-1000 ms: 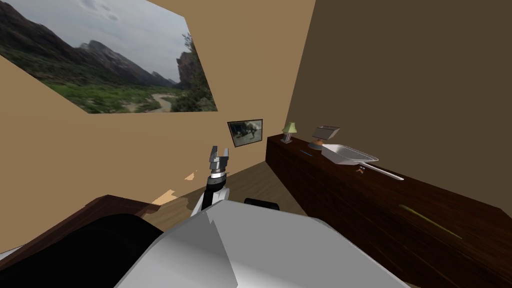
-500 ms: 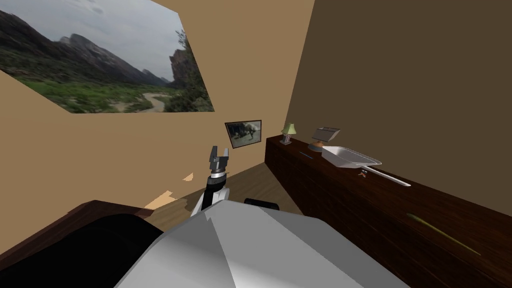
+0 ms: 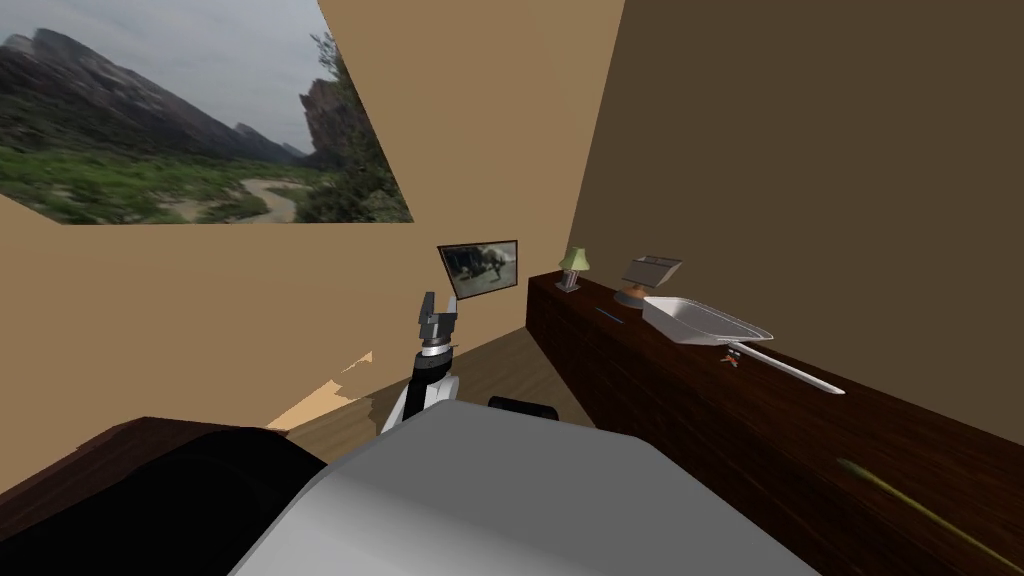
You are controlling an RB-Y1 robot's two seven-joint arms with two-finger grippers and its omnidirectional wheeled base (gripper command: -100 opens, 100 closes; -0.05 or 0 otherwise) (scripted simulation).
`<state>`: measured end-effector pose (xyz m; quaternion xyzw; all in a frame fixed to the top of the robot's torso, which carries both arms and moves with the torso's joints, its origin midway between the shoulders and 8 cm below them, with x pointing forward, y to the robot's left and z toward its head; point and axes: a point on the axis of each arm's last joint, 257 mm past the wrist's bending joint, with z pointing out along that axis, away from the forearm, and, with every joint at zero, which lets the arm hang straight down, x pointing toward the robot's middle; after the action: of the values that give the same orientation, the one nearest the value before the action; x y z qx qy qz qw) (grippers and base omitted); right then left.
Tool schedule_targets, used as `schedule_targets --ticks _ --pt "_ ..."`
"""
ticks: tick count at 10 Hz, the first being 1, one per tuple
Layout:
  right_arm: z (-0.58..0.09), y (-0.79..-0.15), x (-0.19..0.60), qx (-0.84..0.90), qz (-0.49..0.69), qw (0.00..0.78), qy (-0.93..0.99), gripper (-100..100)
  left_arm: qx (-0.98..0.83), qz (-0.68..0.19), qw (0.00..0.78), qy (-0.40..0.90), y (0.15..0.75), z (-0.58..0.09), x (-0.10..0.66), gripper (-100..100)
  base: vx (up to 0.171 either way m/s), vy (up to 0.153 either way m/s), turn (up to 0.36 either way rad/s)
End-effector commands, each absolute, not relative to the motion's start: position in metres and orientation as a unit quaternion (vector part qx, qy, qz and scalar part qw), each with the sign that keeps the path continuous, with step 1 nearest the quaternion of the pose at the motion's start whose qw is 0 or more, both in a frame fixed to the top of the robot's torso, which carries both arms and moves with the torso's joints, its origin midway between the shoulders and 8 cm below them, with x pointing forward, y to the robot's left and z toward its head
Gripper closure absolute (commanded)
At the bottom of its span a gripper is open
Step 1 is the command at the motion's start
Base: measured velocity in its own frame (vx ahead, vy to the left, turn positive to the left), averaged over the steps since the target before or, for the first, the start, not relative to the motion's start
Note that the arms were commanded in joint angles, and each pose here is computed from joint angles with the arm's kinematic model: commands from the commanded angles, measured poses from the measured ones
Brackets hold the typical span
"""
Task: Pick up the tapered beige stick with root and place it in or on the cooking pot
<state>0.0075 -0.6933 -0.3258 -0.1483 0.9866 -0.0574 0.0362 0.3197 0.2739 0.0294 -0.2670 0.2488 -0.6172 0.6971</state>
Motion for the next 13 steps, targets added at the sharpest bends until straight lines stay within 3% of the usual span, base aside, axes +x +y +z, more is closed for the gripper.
schedule_targets --ticks 1,10,11,12,13 --pt "-0.31 -0.712 0.016 -0.19 -0.078 0.017 0.978 -100 -0.267 -0.617 0.697 0.249 0.274 0.029 0.32 0 0.14 -0.154 -0.018" --pt "-0.299 -0.71 0.018 -0.29 -0.061 -0.03 0.955 -100 -0.267 -0.617 0.697 0.249 0.274 0.029 0.32 0 0.132 -0.146 -0.005" --pt "-0.299 -0.709 0.017 -0.29 -0.059 -0.031 0.955 0 -0.267 -0.617 0.697 0.249 0.274 0.029 0.32 0 0.01 -0.012 0.004" --pt "-0.308 -0.707 0.001 -0.284 -0.06 -0.032 0.957 -100 -0.267 -0.617 0.697 0.249 0.274 0.029 0.32 0 0.026 -0.014 0.103" --pt "-0.312 -0.706 -0.007 -0.28 -0.06 -0.033 0.957 -100 -0.267 -0.617 0.697 0.249 0.274 0.029 0.32 0 0.037 -0.019 0.095"
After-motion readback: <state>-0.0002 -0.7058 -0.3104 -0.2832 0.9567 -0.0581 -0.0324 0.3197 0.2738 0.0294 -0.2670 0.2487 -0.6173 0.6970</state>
